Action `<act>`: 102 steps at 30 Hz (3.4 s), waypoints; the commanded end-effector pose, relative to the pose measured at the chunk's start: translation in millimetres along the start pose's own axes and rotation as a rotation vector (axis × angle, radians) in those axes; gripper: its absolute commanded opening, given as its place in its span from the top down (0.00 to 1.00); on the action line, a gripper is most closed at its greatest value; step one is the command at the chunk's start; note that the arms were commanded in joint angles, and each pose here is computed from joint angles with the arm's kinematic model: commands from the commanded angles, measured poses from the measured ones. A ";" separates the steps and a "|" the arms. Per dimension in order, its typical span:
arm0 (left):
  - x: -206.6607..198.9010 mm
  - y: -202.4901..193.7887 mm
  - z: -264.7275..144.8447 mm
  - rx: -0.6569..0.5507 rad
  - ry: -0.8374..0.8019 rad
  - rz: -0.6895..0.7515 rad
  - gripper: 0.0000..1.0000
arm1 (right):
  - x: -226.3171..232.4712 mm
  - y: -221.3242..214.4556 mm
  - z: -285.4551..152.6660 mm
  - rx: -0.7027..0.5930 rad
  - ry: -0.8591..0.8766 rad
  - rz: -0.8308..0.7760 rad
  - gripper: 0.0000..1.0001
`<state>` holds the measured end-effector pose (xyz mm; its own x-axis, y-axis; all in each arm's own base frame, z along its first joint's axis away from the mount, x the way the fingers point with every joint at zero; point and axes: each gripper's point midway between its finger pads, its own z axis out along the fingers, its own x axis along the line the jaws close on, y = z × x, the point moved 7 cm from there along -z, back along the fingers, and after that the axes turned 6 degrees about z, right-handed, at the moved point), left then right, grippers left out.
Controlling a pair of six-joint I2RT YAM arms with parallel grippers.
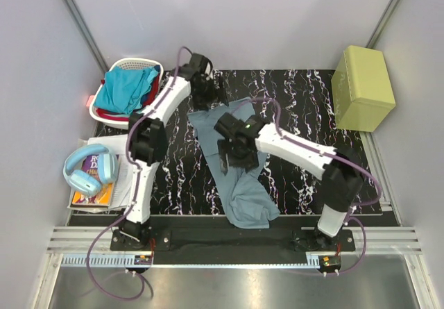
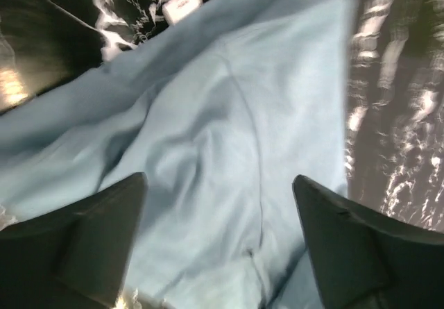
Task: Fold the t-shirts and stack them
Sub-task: Rotate the tshirt 90 degrees
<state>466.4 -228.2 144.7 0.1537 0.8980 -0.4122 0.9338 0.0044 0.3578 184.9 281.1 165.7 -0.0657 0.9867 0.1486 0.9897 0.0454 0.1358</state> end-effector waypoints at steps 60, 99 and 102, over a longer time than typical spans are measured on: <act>36.1 -79.0 -41.3 -0.134 0.283 -0.005 0.01 | -103.9 295.0 110.4 -0.263 -0.050 0.320 0.51; 63.7 11.4 10.5 -0.093 0.245 -0.047 0.98 | -177.5 307.1 77.0 -0.317 -0.159 0.533 1.00; 62.1 29.7 17.3 -0.114 0.211 -0.042 0.96 | -187.4 313.6 73.8 -0.330 -0.145 0.560 1.00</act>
<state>478.2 -186.8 94.9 0.0078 0.9735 -0.2284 0.9271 0.0785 0.3664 511.7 153.4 83.1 0.4261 0.8894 0.1653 0.8233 -0.4570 0.3366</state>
